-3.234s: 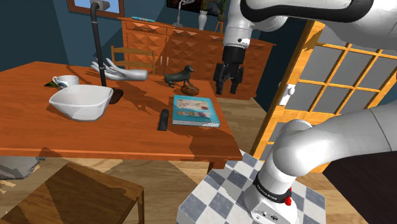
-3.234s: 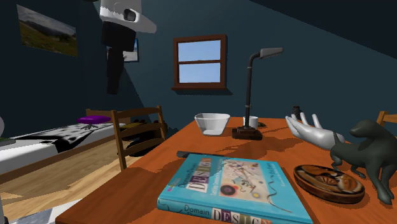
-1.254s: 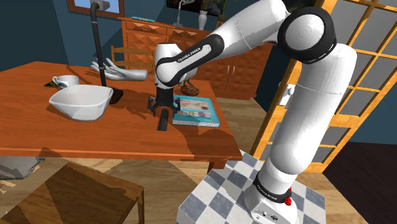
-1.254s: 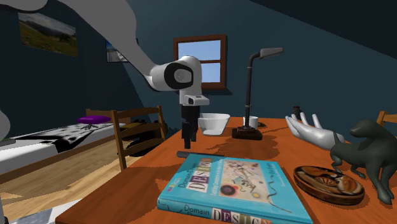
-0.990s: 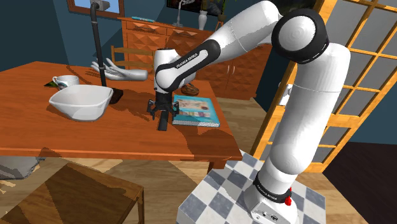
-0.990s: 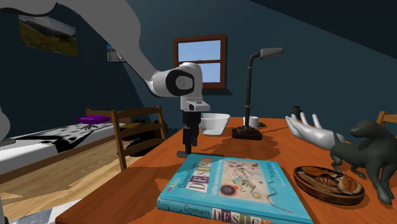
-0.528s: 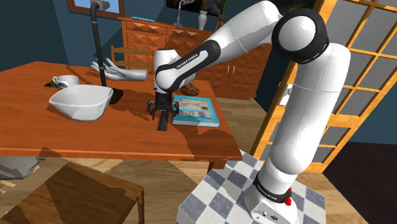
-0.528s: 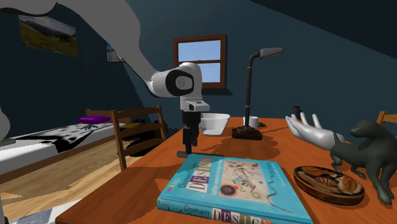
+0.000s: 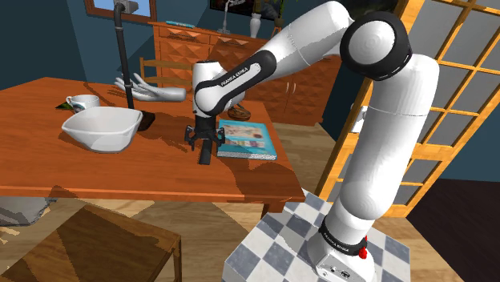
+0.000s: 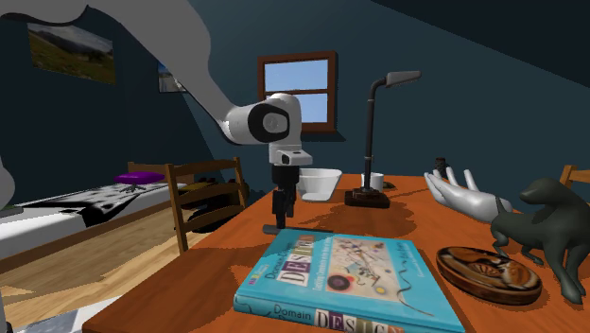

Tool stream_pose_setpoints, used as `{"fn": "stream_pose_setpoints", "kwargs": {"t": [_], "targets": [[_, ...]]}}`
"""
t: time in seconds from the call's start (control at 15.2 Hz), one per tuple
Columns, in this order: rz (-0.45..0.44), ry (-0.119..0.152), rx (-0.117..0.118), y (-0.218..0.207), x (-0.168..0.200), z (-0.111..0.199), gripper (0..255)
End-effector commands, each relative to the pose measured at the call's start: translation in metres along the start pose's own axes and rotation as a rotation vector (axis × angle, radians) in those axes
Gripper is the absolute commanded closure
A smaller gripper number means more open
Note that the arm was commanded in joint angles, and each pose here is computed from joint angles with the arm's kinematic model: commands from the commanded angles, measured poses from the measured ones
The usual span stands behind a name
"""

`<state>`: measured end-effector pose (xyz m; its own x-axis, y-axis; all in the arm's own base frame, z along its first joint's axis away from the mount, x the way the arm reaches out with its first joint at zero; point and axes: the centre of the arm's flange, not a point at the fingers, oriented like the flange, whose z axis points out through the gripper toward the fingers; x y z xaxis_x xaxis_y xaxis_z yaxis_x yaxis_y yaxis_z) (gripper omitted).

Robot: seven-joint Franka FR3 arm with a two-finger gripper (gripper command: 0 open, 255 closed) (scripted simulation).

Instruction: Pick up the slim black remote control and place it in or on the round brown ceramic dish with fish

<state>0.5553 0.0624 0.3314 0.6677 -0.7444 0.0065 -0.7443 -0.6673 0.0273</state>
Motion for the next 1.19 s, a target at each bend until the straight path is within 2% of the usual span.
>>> {"fn": "stream_pose_setpoints", "kwargs": {"t": [0.0,0.26,0.99,1.06,1.12], "targets": [[-0.001,-0.006,0.007,-0.003,0.000,0.017,255],[-0.001,-0.005,0.008,0.004,-0.001,0.019,255],[-0.001,-0.005,0.008,0.006,-0.001,-0.039,255],[-0.001,-0.005,0.008,0.006,-0.002,-0.033,255],[-0.001,-0.005,0.008,0.006,-0.002,-0.033,0]]}}
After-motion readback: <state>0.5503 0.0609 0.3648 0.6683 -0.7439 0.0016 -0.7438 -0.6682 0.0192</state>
